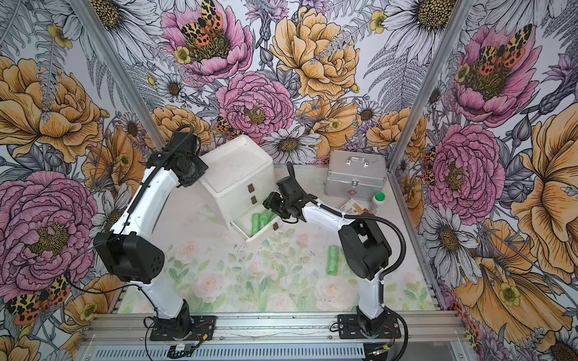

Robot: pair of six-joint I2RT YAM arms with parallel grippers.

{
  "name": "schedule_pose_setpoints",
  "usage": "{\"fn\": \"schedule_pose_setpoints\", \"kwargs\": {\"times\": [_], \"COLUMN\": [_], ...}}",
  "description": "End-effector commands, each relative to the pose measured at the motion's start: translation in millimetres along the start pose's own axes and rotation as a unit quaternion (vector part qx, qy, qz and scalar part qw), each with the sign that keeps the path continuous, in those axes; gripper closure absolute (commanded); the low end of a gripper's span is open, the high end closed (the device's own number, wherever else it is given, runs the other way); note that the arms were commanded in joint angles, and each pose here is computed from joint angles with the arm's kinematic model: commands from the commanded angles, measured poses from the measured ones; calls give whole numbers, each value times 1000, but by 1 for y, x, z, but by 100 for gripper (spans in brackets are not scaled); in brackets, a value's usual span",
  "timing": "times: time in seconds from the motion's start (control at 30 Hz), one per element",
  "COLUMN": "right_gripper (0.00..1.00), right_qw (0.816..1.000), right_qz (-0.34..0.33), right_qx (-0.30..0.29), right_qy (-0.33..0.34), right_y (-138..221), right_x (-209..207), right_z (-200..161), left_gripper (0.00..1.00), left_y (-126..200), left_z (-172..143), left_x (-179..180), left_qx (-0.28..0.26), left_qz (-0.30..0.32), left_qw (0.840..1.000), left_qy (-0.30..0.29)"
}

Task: Sort the rolls of trash bags by color and place them into the drawer
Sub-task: Place the roll of trash bags in the drawer, then pick up the roll of trash bags from the center of the board.

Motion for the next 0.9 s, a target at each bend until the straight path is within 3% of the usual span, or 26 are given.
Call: {"fn": "schedule_pose_setpoints", "kwargs": {"times": [0.0,0.2,0.37,0.53,0.87], "right_gripper": [36,35,33,33,34], "right_qw": [999,998,993,982,969], "right_qz": [23,11,-103,-182,-246], "right_qx": [-15,-33,-28,4,1], "right_qy": [20,50,51,38,26], "right_y": [12,67,109,125,149], "right_x": [14,-8,-64,-105,-139], "right_z": [3,0,-18,-48,-80], "left_gripper": [100,100,100,100,100], "left_y": [-16,-18,-33,-37,-40], "left_z": [-33,-33,-39,-41,-40], "left_x": [16,14,10,6,4], "left_qx": [129,132,142,145,145], "left_qz": [50,49,61,61,61], "left_qw": [990,990,988,988,987], "left_qy": [6,5,0,-5,-5]}}
Point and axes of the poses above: each gripper's point midway between its finger pads, its own y axis back along the fingers, its own x axis along the line the jaws close on, z = x × y, the point moved 10 cm from there along y, back along the fingers, and after that the axes turned 4 degrees about y, right-handed, at the moved point
